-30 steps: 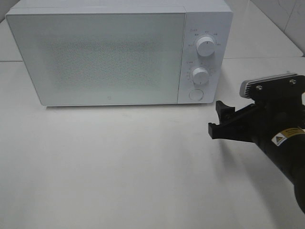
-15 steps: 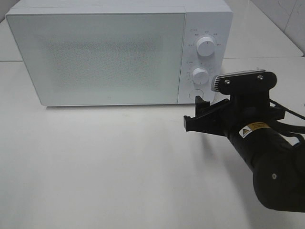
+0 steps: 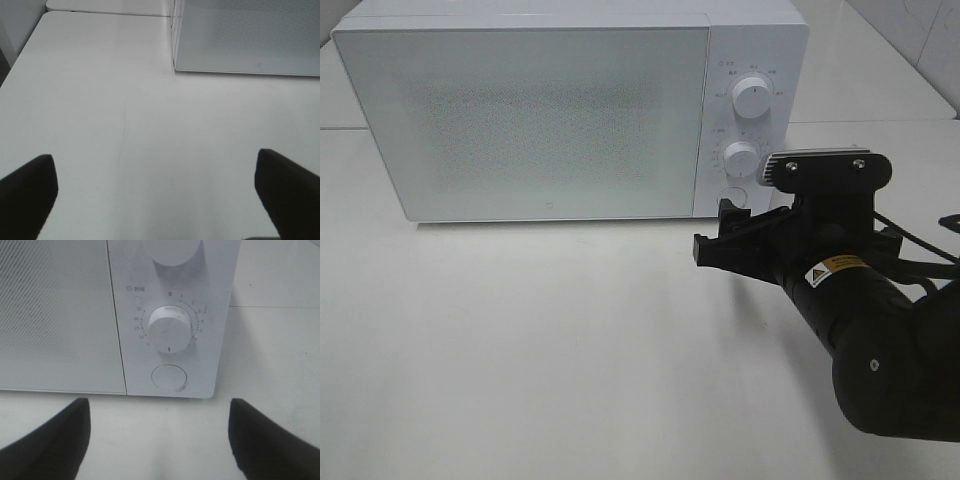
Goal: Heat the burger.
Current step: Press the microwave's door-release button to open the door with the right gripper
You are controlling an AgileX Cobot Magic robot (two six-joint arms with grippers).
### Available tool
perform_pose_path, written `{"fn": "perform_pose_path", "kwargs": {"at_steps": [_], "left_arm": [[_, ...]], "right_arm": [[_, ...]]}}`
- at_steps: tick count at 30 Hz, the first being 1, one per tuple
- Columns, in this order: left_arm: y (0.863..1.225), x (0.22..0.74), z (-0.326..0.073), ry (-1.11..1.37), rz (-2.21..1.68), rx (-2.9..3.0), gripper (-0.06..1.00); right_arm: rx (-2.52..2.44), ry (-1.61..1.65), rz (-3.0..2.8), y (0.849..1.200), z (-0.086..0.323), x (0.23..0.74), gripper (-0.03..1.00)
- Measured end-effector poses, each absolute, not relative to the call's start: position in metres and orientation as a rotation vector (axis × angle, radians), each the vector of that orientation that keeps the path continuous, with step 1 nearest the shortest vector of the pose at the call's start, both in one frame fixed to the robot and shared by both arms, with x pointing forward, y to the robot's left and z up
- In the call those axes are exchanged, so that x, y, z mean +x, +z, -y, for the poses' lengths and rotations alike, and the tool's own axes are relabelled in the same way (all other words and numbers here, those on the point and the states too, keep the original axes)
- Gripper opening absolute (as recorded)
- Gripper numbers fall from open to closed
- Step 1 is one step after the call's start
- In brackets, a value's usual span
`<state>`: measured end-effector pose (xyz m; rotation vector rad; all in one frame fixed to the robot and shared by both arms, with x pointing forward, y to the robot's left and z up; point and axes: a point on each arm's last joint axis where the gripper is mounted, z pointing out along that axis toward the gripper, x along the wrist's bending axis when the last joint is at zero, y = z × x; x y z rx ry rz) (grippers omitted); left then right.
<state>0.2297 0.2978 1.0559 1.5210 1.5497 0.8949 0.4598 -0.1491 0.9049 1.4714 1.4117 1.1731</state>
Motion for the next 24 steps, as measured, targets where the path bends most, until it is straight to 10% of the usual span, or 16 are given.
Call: {"fn": "perform_pose_path", "kwargs": {"at_steps": [10,24], "left_arm": [[1.0559,0.2297,-0.2978,0.895,-1.550,1.521,0.99],[1.0559,0.2297,-0.2978,0.895,-1.550,1.521,0.99]], "right_arm": [[1.994,1.540,-0.956,0.9049,0.1491,0.4598,0.58],[2.463,1.809,-0.317,0.9029,0.1487,0.4595,0.08]]}}
